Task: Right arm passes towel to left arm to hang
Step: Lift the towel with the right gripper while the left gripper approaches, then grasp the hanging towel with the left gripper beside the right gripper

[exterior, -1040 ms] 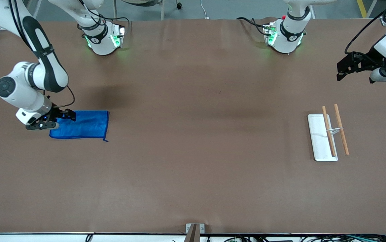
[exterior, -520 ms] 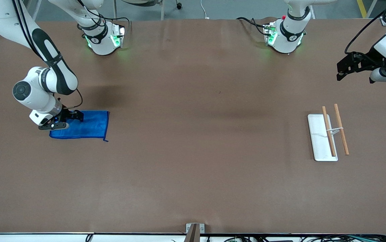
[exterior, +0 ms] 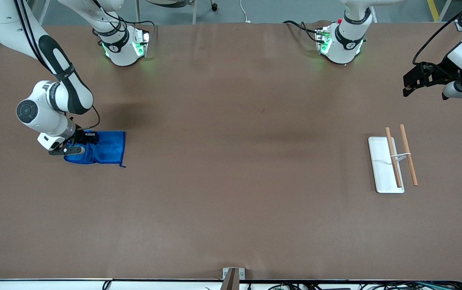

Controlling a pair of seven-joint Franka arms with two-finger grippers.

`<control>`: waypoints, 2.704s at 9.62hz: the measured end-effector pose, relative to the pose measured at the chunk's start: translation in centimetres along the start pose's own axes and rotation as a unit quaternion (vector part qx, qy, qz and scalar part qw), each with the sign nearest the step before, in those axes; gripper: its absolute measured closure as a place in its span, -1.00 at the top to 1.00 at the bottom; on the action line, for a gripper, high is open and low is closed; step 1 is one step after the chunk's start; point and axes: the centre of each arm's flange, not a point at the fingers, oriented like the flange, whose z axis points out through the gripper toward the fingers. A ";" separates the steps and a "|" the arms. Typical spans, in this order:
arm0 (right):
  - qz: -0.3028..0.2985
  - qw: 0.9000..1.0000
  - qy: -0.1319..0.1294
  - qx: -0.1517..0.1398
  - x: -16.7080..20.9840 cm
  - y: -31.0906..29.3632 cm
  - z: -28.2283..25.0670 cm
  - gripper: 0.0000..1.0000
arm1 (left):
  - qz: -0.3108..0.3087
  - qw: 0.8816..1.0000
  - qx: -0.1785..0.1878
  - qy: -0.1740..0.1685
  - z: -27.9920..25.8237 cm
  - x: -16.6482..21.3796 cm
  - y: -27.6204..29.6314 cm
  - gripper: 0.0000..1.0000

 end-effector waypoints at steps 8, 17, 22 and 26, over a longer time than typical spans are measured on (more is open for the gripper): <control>0.003 0.997 -0.079 0.000 7.8 -7.5 -20.8 -0.88 | -0.002 0.999 -0.054 -0.004 0.9 0.7 0.6 1.00; 0.054 0.934 0.007 0.353 8.8 -38.6 -27.2 -0.88 | -0.033 0.837 -0.545 0.018 22.2 13.1 2.9 1.00; 0.132 0.846 0.009 0.516 6.4 -48.5 -30.0 -0.88 | -0.073 0.699 -0.711 0.007 30.1 13.0 11.5 0.86; 0.173 0.772 -0.037 0.610 6.5 -51.9 -32.8 -0.88 | -0.096 0.603 -0.790 -0.060 36.2 9.7 16.0 0.61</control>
